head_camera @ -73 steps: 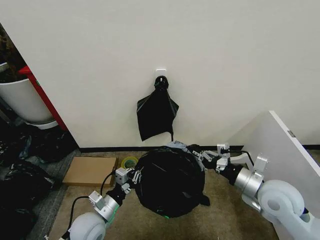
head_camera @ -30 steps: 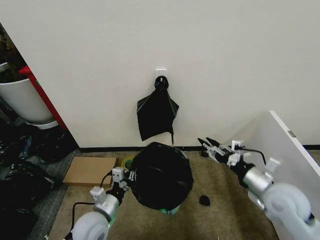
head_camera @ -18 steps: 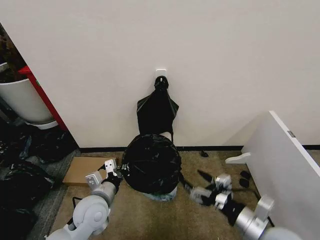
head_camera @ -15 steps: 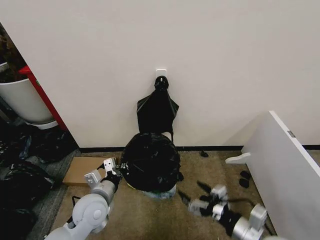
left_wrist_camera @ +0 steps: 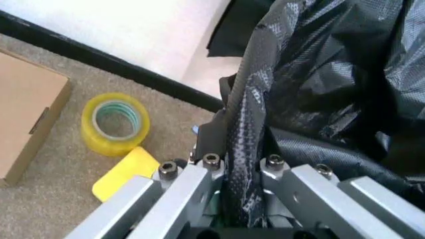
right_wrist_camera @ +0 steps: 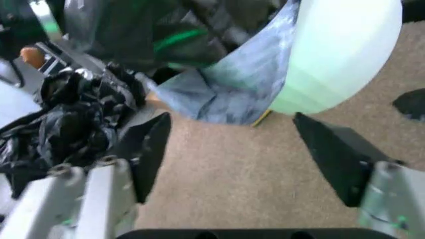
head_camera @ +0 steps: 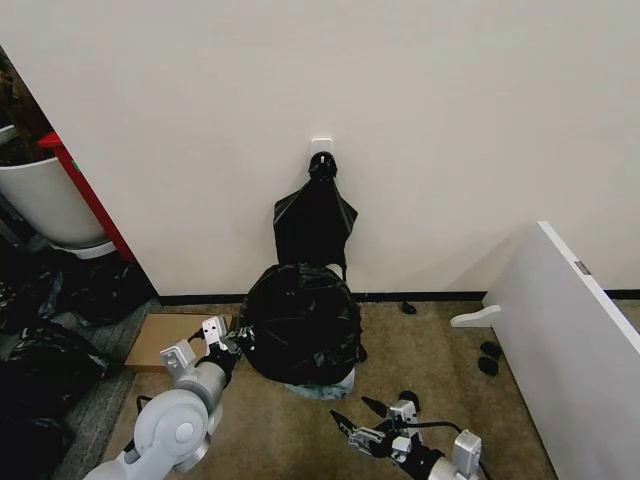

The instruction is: Place the garbage bag over the trash bin.

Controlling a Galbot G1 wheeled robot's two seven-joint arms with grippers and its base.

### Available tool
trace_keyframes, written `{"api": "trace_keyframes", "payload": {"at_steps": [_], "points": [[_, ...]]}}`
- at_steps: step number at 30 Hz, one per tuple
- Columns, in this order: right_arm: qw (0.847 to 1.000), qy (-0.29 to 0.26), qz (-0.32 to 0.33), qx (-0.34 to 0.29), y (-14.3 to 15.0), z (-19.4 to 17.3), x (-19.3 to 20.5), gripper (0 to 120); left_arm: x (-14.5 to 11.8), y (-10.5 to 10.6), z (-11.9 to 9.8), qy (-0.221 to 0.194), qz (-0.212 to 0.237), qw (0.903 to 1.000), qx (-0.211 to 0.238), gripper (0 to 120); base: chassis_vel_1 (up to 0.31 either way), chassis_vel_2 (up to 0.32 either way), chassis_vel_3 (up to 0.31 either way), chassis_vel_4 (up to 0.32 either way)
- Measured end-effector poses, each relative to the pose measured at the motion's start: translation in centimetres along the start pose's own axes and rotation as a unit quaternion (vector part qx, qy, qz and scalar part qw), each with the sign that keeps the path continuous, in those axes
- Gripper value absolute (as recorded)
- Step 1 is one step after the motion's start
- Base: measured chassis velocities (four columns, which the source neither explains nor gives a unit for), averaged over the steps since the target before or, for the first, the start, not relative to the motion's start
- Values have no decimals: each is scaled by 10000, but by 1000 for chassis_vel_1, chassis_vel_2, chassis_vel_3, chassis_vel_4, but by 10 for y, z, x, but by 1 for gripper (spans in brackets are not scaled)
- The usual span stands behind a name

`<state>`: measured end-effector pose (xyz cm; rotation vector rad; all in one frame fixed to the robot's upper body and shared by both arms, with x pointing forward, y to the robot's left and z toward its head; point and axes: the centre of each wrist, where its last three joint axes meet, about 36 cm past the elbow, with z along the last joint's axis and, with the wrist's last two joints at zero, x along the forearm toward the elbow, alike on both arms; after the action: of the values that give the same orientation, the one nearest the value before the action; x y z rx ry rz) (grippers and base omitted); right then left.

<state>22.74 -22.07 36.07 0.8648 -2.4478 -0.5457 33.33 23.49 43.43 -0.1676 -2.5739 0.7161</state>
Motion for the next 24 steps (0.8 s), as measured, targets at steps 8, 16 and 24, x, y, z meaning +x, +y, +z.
{"api": "trace_keyframes", "payload": {"at_steps": [8,16,24], "points": [[10000,-14,5,-69,-1,0,0,41,2,-3,2,-28,79,10000,-12,1,0,0,0,0],[9999,-53,-14,-88,-1,2,-2,10,4,-3,6,-34,128,9999,-51,1,0,0,0,0],[9999,-85,17,-79,-2,5,-3,0,5,-3,8,5,126,9999,-55,1,0,0,0,0]]}}
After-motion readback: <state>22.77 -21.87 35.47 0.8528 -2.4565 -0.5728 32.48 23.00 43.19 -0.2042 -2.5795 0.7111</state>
